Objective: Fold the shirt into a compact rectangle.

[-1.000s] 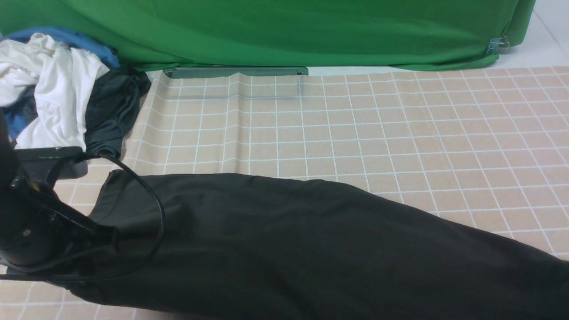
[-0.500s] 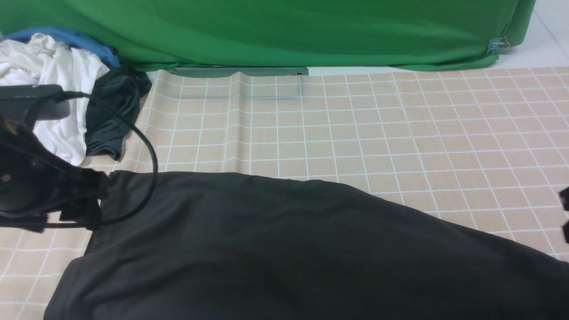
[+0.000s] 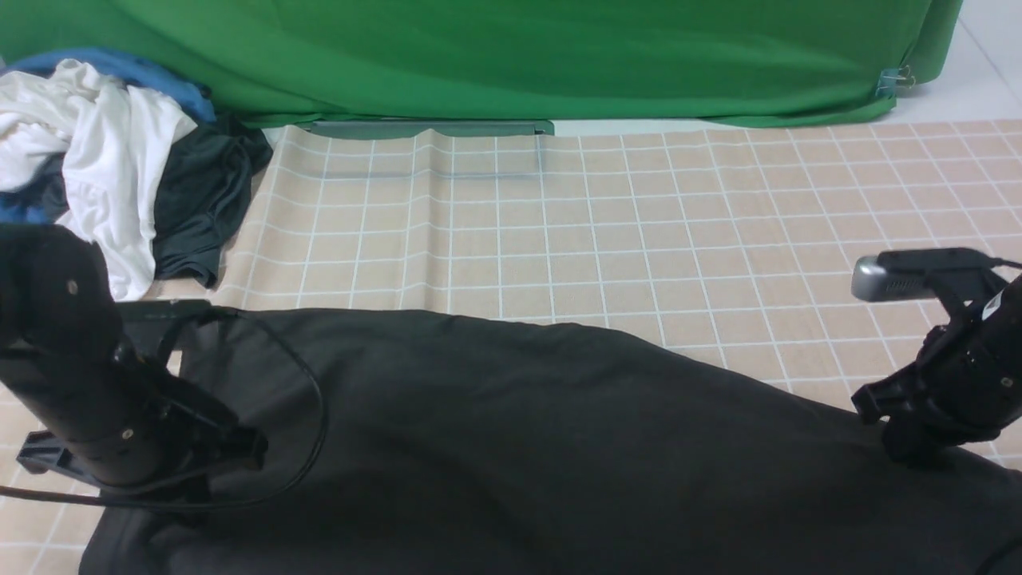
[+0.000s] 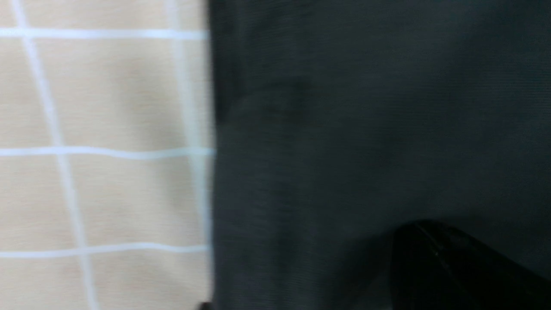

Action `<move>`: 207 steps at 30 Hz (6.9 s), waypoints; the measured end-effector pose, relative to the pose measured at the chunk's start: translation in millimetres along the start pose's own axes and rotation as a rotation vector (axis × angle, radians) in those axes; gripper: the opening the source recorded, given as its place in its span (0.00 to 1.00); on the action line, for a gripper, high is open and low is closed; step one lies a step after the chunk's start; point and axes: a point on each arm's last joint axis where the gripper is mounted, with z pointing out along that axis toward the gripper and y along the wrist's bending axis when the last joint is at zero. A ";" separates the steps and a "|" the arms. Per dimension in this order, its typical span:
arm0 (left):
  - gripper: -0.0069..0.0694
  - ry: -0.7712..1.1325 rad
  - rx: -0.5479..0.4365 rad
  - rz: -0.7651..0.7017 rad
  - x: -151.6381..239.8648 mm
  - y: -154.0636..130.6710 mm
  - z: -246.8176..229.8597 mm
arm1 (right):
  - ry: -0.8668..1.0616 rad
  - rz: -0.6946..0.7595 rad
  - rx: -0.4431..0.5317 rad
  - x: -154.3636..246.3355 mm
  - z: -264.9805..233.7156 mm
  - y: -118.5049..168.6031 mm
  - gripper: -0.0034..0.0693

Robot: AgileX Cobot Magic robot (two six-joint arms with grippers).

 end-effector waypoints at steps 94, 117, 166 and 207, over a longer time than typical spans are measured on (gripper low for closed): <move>0.11 -0.413 0.208 0.008 56.6 -13.2 -108.7 | -0.110 -0.269 -0.481 -59.2 -100.5 270.4 0.18; 0.11 -0.503 0.142 -0.008 85.5 -4.5 -131.2 | -0.185 -0.338 -0.587 -74.6 2.4 371.1 0.64; 0.11 -0.152 0.230 -0.015 2.0 -20.1 -37.4 | 0.137 -0.576 -0.132 8.0 29.8 243.9 0.10; 0.20 -0.139 0.206 0.485 -65.3 -82.5 11.5 | 0.039 -0.631 -0.143 5.4 -12.0 240.3 0.10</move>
